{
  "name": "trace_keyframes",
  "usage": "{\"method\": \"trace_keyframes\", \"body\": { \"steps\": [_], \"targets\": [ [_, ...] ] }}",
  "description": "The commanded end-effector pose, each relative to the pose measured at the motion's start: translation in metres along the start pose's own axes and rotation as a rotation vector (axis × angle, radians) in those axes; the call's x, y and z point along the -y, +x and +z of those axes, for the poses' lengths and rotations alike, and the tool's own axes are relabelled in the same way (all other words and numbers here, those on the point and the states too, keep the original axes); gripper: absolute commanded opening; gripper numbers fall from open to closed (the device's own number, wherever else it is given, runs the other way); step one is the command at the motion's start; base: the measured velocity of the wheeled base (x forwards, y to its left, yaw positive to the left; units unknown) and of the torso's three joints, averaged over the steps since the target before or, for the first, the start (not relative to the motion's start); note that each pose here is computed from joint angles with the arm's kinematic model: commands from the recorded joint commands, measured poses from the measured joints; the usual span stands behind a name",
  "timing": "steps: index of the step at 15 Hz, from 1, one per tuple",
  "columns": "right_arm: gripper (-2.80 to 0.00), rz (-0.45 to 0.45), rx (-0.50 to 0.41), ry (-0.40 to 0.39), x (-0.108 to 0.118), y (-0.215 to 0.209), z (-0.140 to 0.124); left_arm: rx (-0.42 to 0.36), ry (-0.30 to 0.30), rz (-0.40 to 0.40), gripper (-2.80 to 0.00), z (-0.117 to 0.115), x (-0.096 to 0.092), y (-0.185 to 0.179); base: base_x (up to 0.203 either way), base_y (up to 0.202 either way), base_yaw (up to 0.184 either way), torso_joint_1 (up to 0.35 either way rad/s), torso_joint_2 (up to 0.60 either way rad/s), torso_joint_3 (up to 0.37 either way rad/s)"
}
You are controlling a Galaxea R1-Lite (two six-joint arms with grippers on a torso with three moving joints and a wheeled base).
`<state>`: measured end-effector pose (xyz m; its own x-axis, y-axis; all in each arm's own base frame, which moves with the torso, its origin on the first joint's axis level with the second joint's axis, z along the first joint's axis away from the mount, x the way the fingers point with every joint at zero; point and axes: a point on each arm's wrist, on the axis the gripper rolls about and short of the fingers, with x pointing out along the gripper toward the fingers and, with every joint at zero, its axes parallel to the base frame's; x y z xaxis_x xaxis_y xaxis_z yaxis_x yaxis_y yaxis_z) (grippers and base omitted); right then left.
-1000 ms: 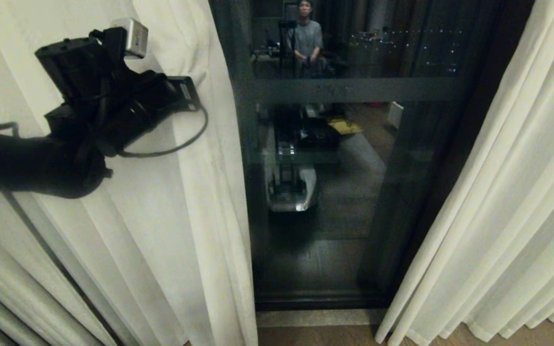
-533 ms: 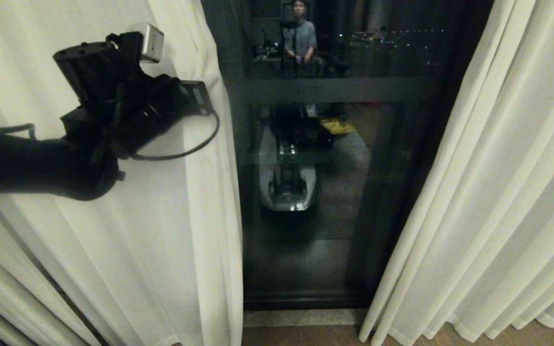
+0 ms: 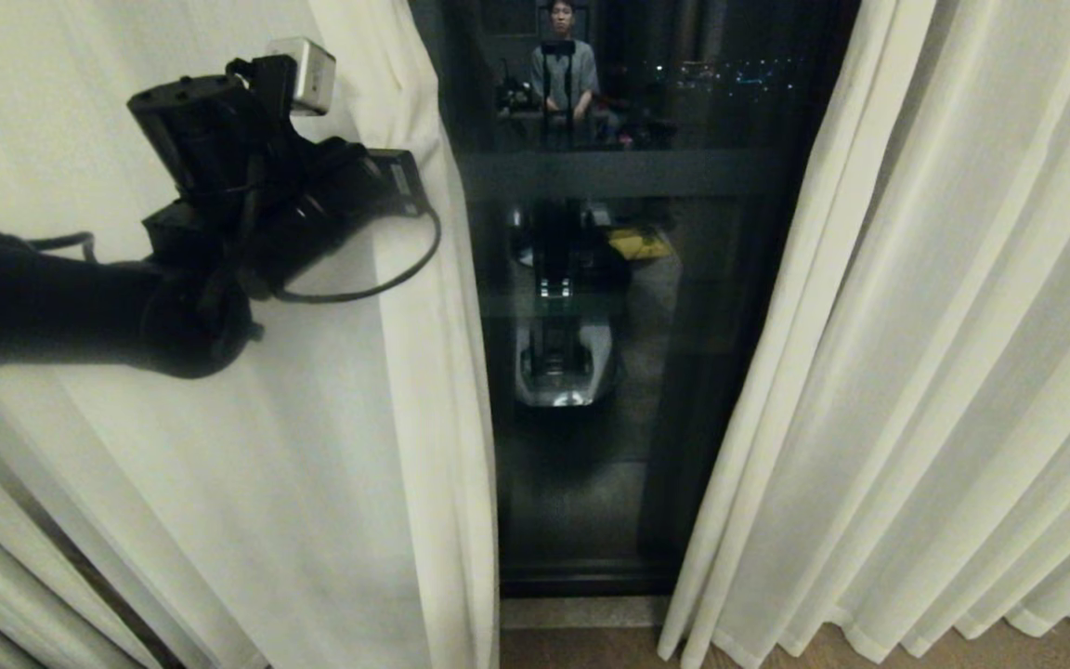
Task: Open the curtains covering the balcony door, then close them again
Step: Close the inner curtains on both sides
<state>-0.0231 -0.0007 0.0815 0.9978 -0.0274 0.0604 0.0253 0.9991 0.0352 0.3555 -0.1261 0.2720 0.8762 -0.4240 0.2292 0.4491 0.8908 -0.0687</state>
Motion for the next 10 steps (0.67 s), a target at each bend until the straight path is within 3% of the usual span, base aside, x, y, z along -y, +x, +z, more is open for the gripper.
{"method": "trace_keyframes", "body": {
  "steps": [1, 10],
  "targets": [
    [-2.8, 0.0, -0.001, 0.0, 0.0, 0.0001, 0.0001, 0.001, -0.004, -0.009, -2.8, -0.0013, 0.0033, 0.0013, 0.0, -0.188, 0.004, 0.002, 0.0, 0.002],
    [-2.8, 0.0, -0.001, 0.0, 0.0, 0.0001, 0.0001, 0.009, -0.005, -0.028, -2.8, 0.0021, 0.012, 0.0, 0.0, -0.187, 0.003, 0.003, 0.0, 0.003]
  ]
}}
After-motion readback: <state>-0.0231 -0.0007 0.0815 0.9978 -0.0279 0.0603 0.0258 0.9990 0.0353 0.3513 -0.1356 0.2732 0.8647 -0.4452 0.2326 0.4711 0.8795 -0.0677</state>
